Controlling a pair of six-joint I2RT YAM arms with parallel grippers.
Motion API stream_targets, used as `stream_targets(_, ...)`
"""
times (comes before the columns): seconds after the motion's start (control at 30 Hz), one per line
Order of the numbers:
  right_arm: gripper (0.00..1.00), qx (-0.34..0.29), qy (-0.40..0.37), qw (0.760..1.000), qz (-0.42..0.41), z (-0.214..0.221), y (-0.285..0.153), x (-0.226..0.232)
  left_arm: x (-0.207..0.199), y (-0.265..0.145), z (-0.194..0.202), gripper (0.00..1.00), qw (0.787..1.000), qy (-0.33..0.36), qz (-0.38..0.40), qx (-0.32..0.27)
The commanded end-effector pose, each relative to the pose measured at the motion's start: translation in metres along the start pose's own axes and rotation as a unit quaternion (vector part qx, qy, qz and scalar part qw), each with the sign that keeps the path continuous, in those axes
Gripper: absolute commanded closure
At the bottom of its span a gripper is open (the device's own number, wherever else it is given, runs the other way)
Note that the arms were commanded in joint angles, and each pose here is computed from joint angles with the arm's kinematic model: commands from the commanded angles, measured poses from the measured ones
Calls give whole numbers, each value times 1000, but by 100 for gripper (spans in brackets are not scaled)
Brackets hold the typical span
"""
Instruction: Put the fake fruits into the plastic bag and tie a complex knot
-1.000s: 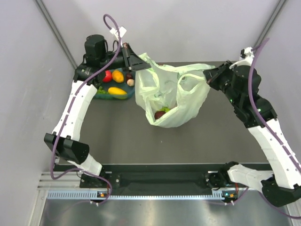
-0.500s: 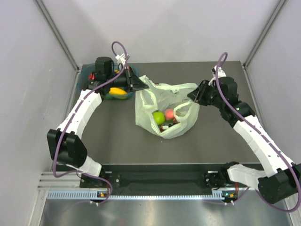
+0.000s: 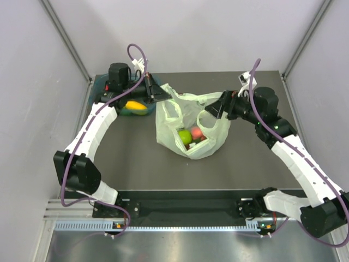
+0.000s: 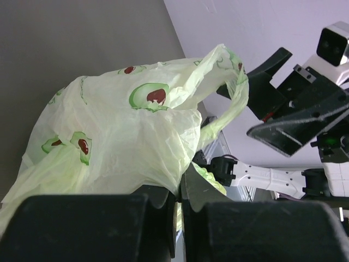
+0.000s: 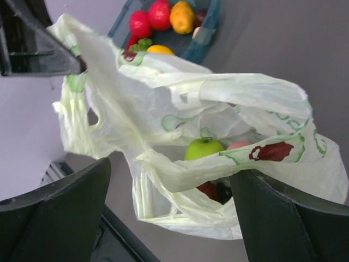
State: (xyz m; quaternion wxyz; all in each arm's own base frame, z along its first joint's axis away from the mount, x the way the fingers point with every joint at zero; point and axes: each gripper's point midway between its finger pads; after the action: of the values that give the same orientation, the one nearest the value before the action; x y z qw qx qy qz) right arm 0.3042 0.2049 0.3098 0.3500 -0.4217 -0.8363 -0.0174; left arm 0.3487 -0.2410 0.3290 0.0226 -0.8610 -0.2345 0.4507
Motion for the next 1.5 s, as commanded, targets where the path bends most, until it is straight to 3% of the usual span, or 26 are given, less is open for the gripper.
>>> stream_targets(0.0, 11, -27, -50, 996, -65, -7, -9, 33, -22, -10, -15, 93, 999, 41, 11, -28)
stream_targets(0.23, 1, -2, -35, 997, -63, 10, 3, 47, -24, -13, -14, 93, 999, 42, 6, -33)
stream_targets(0.3, 0, -8, -30, 999, -10, 13, 9, 37, -24, -14, -14, 93, 999, 42, 5, -33)
stream_targets(0.47, 6, -23, 9, 999, 27, 31, 16, 32, -23, -15, -10, 93, 999, 39, 5, -33)
stream_targets(0.77, 6, -70, 37, 993, 85, 32, 8, 14, -20, -16, -7, 93, 999, 39, 0, -36)
stream_targets(0.83, 23, -77, 26, 994, 70, 31, 2, 19, -16, -14, -6, 94, 999, 36, -1, -33)
stream_targets(0.87, 24, -80, 5, 995, 57, 29, -3, 23, -16, -13, -7, 94, 999, 37, -2, -35)
stream_targets(1.07, 21, -61, -76, 995, -5, 31, -16, 44, -13, -11, -7, 94, 999, 35, 0, -32)
stream_targets(1.23, 16, -39, -52, 998, -23, 39, -9, 52, -16, -12, -7, 94, 999, 37, 2, -34)
stream_targets(1.47, 19, -13, -22, 997, -70, 61, 13, 70, -19, -14, -7, 94, 999, 38, 3, -34)
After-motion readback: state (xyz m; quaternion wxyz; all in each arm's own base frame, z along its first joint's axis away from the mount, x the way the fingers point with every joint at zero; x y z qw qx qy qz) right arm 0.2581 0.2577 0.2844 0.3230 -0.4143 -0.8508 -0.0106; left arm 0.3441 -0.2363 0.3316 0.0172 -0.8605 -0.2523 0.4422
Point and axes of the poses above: each gripper's point midway between its finger pads, its own y axis out along the fingers, its own x axis along the line the jaws close on, z = x × y, and after that the axes turned 5 degrees about y, right-handed
